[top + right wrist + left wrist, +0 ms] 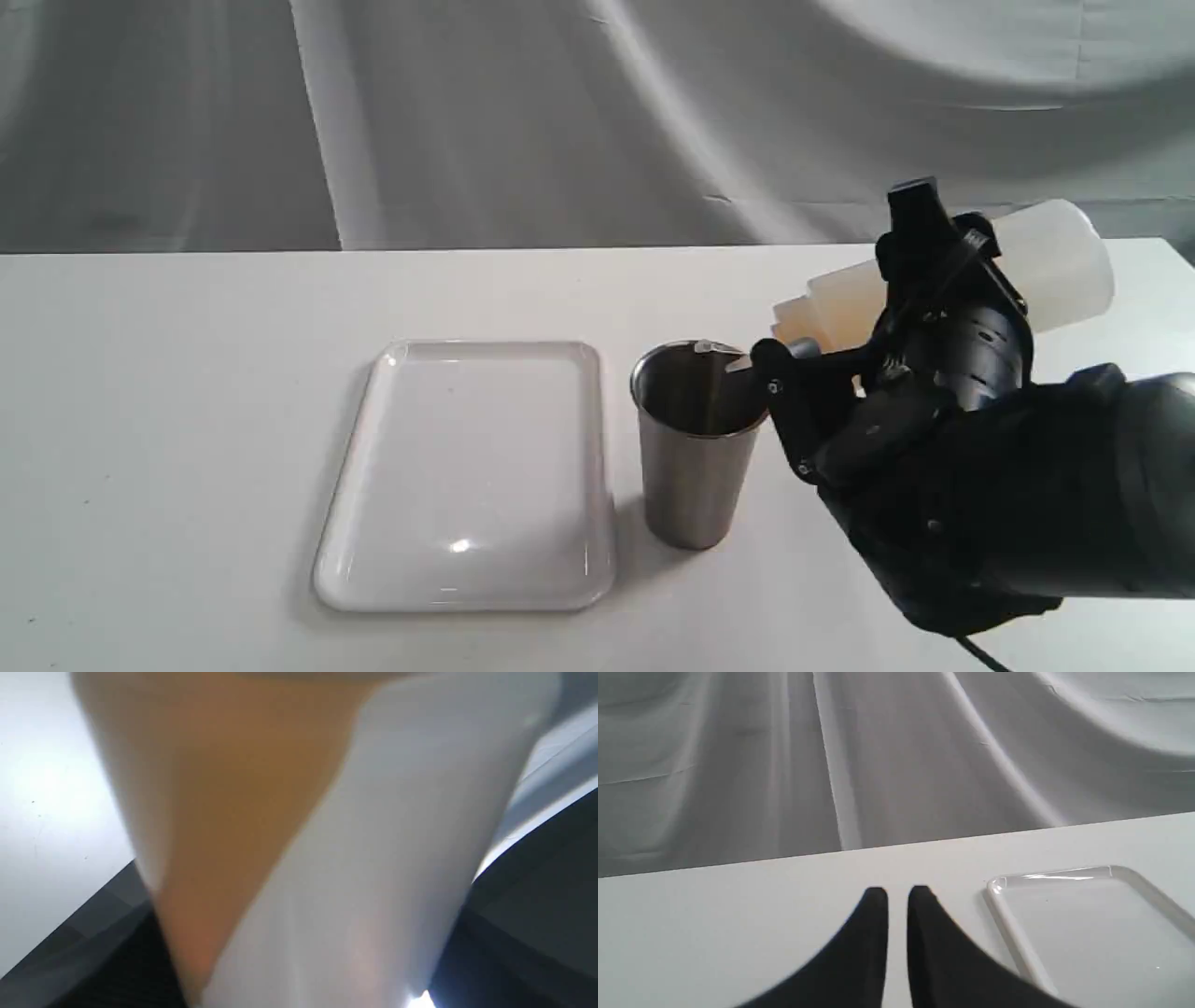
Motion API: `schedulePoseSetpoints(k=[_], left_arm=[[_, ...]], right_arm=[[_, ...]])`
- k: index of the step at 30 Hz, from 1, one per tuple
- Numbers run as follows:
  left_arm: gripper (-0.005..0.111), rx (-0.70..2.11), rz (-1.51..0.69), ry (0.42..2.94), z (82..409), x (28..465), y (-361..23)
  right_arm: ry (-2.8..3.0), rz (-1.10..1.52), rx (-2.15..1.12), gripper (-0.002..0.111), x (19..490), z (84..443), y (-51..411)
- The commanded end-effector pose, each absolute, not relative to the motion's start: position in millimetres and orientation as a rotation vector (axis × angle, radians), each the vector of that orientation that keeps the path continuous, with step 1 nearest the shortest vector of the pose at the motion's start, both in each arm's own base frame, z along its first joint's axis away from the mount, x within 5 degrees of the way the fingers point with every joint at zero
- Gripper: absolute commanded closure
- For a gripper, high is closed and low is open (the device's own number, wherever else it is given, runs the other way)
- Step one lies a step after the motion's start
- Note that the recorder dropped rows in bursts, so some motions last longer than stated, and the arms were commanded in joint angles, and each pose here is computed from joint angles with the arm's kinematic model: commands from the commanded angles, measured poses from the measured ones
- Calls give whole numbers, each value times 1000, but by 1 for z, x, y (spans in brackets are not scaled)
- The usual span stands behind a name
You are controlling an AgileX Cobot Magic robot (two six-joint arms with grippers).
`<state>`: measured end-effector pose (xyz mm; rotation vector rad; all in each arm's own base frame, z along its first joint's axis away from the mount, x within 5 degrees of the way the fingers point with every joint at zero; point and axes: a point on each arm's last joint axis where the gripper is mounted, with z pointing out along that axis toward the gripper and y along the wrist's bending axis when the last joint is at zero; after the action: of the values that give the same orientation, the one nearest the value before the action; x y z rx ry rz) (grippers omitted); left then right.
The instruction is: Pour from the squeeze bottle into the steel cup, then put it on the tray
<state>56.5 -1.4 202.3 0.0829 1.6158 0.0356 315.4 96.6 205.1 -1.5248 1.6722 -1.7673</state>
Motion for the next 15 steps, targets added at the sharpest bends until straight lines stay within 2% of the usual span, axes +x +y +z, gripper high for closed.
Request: schedulePoseSetpoints(k=[1, 15], left_arm=[[98, 85, 30, 1614, 201, 56, -2], [98, 87, 32, 1614, 201, 56, -2]], right_arm=[[1629, -1809, -1501, 69, 316, 215, 97], [1605, -1817, -1530, 69, 315, 215, 101]])
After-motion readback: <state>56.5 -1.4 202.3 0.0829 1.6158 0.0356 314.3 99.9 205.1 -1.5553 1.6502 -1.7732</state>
